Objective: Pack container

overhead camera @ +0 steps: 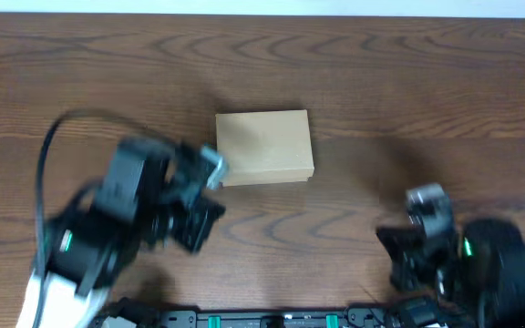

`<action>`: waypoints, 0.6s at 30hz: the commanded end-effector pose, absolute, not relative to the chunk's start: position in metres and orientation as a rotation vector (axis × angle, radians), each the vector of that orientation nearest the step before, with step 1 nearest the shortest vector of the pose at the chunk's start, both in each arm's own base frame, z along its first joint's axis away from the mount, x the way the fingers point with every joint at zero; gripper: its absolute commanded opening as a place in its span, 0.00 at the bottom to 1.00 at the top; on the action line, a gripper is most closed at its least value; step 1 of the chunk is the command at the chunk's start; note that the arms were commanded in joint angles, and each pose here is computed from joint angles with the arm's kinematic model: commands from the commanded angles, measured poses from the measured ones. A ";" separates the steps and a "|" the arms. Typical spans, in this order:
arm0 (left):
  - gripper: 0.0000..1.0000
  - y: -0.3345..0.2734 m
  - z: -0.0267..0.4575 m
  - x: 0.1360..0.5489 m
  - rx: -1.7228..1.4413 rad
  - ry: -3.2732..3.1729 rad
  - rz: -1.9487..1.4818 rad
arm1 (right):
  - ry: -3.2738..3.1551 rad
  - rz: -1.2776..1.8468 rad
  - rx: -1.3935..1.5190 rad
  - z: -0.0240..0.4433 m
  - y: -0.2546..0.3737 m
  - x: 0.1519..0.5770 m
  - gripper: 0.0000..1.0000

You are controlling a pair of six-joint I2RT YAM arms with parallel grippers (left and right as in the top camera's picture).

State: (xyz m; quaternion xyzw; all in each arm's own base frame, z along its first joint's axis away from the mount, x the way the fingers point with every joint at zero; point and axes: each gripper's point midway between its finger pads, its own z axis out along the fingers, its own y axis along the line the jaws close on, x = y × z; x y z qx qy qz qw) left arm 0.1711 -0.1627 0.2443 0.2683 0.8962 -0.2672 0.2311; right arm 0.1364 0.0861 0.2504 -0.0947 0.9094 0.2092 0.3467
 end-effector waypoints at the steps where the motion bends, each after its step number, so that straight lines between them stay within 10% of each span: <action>1: 0.06 -0.154 0.226 0.149 0.668 2.462 -0.715 | 2.348 0.545 -0.154 0.232 0.076 0.118 0.02; 4: 0.06 -0.149 0.212 0.136 0.639 2.415 -0.742 | 2.316 0.582 -0.098 0.220 0.072 0.101 0.02; 6: 0.11 -0.147 0.205 0.132 0.630 2.388 -0.750 | 2.293 0.619 -0.034 0.218 0.071 0.096 0.43; 7: 0.40 -0.146 0.203 0.130 0.620 2.383 -0.756 | 2.284 0.648 0.022 0.219 0.071 0.094 0.86; 8: 0.95 -0.145 0.202 0.129 0.605 2.384 -0.763 | 2.282 0.686 0.099 0.220 0.070 0.093 0.99; 18: 0.95 -0.144 0.200 0.127 0.518 2.427 -0.796 | 2.298 0.775 0.314 0.219 0.069 0.091 0.99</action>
